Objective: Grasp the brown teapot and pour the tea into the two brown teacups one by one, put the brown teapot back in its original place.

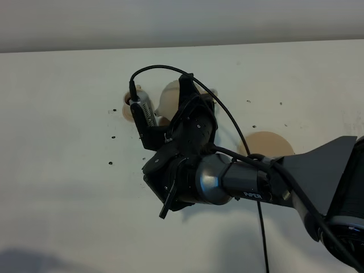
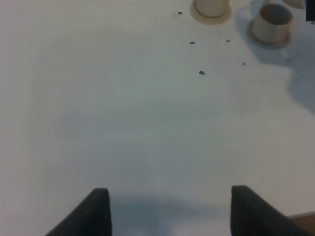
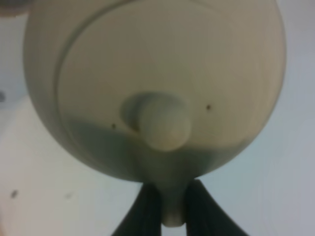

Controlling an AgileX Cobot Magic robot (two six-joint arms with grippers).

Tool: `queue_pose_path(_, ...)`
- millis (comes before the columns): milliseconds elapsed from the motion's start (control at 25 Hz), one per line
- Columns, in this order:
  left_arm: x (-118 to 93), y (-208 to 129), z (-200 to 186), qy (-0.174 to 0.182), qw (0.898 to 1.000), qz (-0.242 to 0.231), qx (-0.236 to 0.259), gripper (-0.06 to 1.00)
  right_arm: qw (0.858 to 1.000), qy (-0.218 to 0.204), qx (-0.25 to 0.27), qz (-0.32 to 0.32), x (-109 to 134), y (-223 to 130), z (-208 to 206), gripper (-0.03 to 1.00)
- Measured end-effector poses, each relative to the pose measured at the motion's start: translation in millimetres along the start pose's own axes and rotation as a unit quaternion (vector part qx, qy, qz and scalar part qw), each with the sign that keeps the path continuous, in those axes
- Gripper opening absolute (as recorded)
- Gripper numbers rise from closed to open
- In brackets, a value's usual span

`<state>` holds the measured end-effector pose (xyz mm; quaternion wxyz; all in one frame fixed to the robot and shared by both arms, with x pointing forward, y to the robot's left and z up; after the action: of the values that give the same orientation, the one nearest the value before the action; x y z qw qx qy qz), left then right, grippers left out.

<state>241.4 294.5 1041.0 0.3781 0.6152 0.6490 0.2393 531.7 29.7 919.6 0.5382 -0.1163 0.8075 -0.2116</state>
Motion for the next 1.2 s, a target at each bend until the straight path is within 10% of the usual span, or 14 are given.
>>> queue_pose_path(1200, 0.0, 0.0, 0.0, 0.0, 1.0, 0.0, 0.0, 0.5, 0.997, -0.023, 0.032, -0.066, 5.6, -3.5, 20.2, 0.1)
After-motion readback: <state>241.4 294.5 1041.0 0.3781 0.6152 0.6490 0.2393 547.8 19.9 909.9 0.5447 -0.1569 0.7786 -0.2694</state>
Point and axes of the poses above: a point on each arm's last joint axis where the gripper is mounted, z pointing out along that axis toward the gripper, x along the wrist's bending axis when the last joint is at zero, y = z × x, the point moved 1 cm from there along z, pointing out along that axis toward the gripper, and after that the axes turned 12 degrees about -z, right-handed, at the moved point
